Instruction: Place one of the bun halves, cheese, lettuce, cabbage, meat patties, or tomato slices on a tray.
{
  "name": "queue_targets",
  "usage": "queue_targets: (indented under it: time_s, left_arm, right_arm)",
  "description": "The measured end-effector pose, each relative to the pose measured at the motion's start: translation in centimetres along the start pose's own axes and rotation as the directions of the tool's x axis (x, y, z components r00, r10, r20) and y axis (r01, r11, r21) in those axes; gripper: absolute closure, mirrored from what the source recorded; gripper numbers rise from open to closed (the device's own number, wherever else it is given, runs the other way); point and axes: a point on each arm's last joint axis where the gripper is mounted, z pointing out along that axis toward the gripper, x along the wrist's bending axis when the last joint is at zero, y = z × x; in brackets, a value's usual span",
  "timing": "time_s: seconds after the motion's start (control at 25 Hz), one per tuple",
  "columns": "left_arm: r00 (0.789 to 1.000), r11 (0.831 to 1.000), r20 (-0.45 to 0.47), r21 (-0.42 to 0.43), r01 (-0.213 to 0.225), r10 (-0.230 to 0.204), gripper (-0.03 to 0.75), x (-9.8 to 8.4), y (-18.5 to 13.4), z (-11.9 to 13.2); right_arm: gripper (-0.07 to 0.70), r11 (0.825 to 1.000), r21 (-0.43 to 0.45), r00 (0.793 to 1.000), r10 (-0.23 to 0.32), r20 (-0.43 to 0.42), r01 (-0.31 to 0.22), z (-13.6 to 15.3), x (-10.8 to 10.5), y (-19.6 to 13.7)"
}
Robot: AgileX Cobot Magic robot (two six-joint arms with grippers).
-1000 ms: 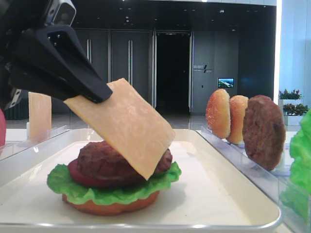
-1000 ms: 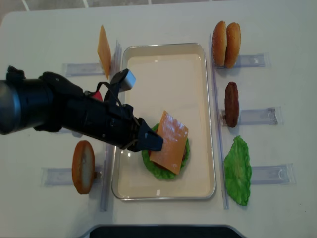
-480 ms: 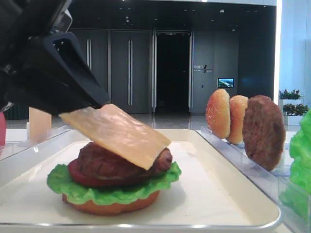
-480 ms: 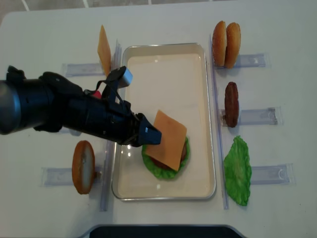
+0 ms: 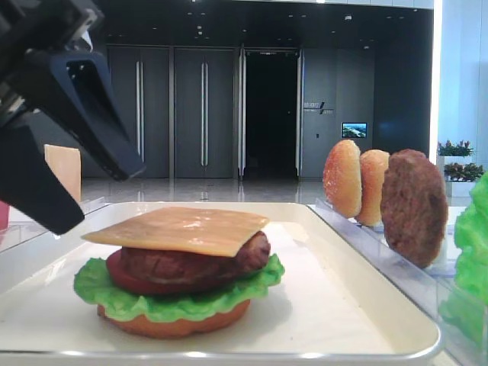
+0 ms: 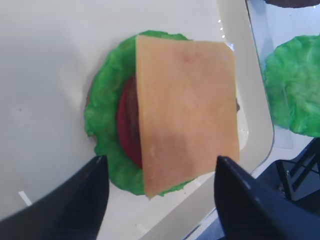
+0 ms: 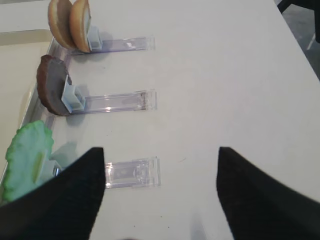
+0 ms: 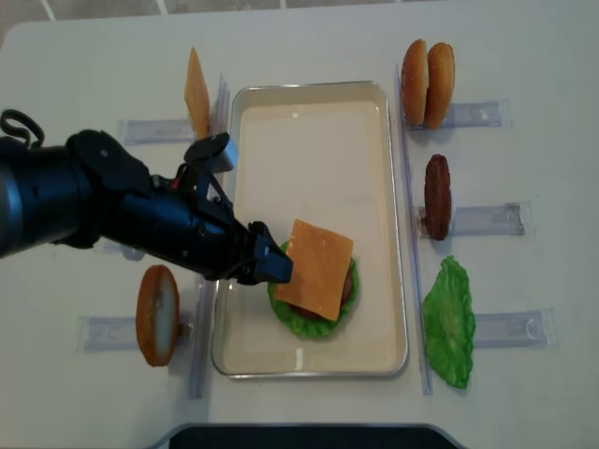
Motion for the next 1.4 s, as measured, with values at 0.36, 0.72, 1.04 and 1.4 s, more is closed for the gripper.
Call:
queue_targets:
  time_s: [0.36,0.72,1.04,1.4]
  left_arm:
    - [0.993,0.997,-0.117,-0.071,-0.023,0.015,0.213,-0.9,2.5,-5.0]
    - [0.906,0.998,-0.419,-0.053,0.039,-0.058,0.213,2.2,2.9,-12.5]
    - [0.786,0.987,-0.598,-0.054,0.154,-0.155,0.213,5.3,0.3,-17.6]
    - [0.759,0.982,-0.632,-0.026,0.185,-0.16,0.213,4.9,-1.0,-18.7]
  right_arm:
    - [0.15,1.0,0.0,1.0,0.0,0.0,0.0,0.0,0.0,0.0]
    - [0.15,1.0,0.0,1.0,0.0,0.0,0.0,0.0,0.0,0.0]
    - [0.15,1.0,0.0,1.0,0.0,0.0,0.0,0.0,0.0,0.0]
    - [0.15,1.0,0.0,1.0,0.0,0.0,0.0,0.0,0.0,0.0]
